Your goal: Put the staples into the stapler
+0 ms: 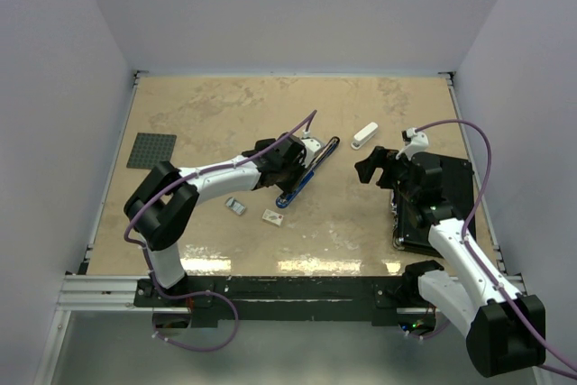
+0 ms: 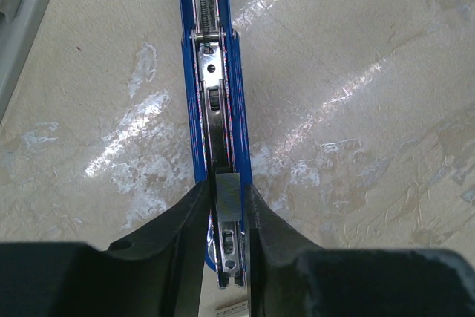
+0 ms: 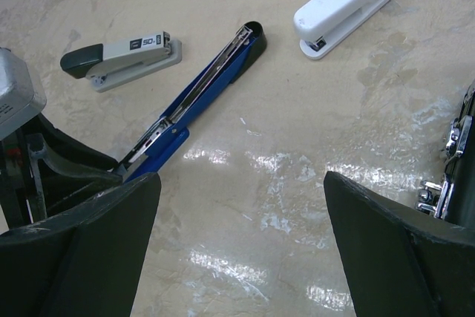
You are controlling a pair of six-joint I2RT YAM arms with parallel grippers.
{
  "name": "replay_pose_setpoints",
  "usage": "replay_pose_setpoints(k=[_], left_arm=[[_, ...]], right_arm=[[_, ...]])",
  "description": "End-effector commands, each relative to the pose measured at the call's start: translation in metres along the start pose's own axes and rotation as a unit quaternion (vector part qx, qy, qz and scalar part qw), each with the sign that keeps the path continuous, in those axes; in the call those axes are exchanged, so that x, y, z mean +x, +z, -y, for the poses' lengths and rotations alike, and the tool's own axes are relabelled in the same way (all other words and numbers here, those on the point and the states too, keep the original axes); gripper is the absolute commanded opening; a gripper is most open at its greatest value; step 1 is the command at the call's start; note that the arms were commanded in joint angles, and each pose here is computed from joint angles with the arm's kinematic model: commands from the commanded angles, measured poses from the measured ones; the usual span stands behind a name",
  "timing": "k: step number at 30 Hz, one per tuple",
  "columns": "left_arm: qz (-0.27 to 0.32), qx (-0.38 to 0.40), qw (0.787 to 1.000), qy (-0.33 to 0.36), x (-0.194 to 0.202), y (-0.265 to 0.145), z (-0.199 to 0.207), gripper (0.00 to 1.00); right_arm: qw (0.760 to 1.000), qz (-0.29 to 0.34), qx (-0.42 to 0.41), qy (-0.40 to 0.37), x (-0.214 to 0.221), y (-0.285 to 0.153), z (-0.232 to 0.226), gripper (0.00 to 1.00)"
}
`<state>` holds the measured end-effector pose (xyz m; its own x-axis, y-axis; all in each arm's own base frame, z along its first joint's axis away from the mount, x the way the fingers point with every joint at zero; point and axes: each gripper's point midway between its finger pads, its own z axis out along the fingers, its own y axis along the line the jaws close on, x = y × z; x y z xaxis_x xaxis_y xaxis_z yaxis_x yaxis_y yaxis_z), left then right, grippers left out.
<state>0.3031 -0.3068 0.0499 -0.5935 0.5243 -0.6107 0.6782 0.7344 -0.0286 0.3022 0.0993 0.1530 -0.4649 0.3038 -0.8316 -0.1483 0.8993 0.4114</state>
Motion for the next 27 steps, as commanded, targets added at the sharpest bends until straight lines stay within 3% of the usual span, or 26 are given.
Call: replay_pose_setpoints(k=[1, 12, 27], left_arm=[[0.011, 0.005, 1.000, -0.008, -0.005, -0.007, 0.004, 0.30], [0.034, -0.013, 0.999, -0.016, -0.018, -0.019, -0.002, 0.34], [0.000, -0.047, 0.997, -0.053, -0.007, -0.015, 0.010, 0.35]], right_arm=[[1.000, 0.017, -0.013, -0.012, -0.010, -0.003, -0.007, 0.97], [1.000, 0.018, -0.013, -0.011, -0.011, -0.004, -0.007, 0.97], [1.000, 0.008, -0.012, -0.001, -0.007, 0.001, -0.006, 0.97]])
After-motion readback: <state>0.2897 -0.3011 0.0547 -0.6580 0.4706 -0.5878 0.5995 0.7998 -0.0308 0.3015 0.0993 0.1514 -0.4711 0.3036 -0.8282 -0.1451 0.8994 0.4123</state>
